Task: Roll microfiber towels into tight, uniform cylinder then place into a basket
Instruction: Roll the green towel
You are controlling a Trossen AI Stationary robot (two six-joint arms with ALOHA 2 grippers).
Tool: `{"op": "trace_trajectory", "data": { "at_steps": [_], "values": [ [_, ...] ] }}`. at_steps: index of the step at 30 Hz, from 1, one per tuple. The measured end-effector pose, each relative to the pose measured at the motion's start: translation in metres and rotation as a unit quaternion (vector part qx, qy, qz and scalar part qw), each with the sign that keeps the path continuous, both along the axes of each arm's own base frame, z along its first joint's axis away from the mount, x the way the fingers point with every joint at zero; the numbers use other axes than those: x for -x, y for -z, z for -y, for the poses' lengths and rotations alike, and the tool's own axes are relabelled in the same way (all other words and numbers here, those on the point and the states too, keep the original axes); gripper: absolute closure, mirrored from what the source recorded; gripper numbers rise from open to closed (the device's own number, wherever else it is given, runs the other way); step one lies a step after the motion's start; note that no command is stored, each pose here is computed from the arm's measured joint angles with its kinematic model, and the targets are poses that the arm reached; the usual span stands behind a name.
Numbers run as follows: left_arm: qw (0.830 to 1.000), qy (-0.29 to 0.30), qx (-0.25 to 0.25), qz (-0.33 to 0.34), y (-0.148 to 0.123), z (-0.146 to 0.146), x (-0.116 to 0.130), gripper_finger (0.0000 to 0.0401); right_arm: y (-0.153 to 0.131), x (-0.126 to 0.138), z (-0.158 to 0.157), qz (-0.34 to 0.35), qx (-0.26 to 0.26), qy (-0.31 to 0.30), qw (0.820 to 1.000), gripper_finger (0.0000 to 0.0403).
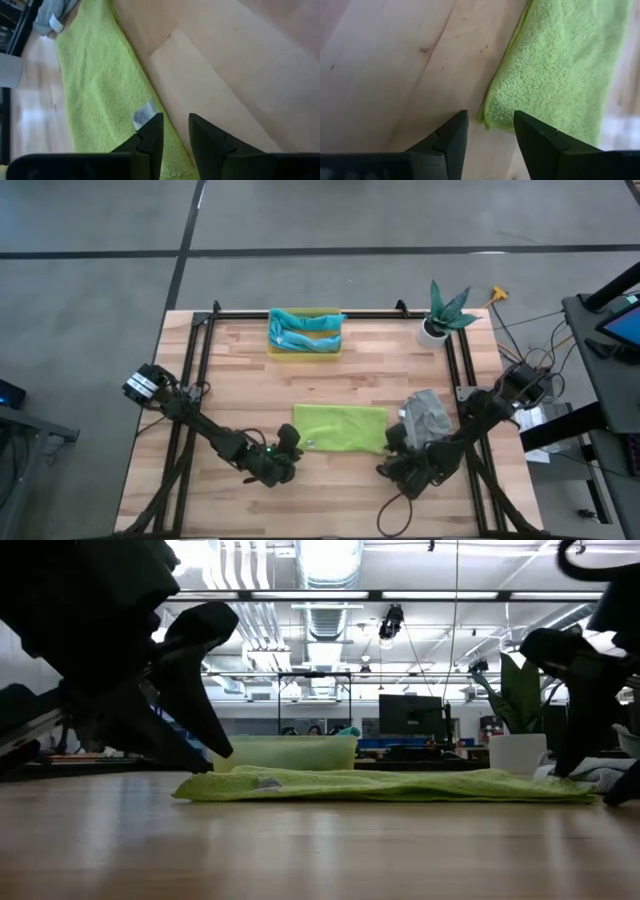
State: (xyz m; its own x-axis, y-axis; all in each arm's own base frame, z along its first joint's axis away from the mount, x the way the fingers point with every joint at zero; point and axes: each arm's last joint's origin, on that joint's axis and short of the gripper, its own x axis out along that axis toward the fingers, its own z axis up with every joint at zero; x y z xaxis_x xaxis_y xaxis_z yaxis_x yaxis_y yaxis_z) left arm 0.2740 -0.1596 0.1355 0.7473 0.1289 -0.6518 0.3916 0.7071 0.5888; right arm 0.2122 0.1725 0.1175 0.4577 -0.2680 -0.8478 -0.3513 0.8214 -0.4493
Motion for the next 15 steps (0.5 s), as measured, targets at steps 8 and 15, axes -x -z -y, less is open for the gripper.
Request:
{"op": "trace_trajectory", "data": {
  "at_steps": [8,15],
  "values": [
    [1.0,-0.009,0.001,0.0,0.001,-0.005,-0.002,0.0324,0.004,-0.016,0.015,-0.009,-0.065,0.018,0.998,0.0267],
    [1.0,-0.009,0.003,0.002,0.001,-0.005,-0.002,0.0324,0.004,-0.027,0.024,-0.023,-0.12,0.037,0.992,0.0316]
  ]
}}
